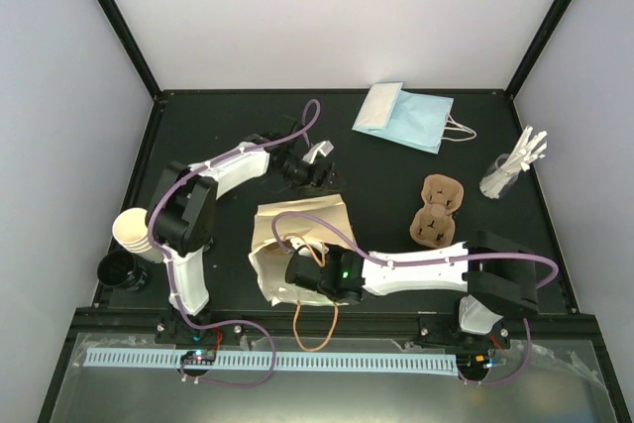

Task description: Pack the takeout coffee

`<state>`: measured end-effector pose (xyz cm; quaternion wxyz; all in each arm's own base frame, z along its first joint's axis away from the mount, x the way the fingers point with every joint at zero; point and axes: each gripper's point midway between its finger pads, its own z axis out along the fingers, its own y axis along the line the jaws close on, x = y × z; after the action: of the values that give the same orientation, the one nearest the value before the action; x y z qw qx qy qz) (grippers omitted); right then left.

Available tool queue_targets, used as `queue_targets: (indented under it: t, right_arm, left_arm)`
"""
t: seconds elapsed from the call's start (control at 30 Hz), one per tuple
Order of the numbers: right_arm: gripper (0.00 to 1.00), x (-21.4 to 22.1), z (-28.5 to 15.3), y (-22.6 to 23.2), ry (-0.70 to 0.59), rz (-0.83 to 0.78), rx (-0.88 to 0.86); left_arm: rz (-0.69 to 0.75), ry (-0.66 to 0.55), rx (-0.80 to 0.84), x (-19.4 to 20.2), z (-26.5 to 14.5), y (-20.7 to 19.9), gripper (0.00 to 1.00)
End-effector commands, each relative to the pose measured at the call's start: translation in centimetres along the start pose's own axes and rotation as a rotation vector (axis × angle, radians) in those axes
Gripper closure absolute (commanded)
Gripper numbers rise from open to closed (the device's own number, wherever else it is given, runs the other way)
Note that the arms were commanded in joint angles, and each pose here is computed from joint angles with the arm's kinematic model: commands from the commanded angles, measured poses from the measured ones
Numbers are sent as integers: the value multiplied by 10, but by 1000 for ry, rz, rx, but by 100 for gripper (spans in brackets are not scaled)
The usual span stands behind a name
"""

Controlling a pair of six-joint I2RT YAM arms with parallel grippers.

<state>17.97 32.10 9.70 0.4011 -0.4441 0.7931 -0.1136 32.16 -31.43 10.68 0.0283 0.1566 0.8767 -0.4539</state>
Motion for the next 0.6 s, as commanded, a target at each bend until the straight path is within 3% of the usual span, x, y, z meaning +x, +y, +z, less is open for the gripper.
queue_targets:
  t: [0.0, 0.23, 0.57]
  right_arm:
    - [39, 52, 6, 66, 168, -78, -267]
    - [39, 52, 3, 71, 141, -64, -277]
    - [39, 56, 6, 78, 150, -74, -290]
  left_arm:
    - [63, -49, -46, -17, -24, -20, 2]
    - [47, -49, -142, -18, -21, 4, 1]
    - [-25, 21, -112, 6, 6, 33, 5]
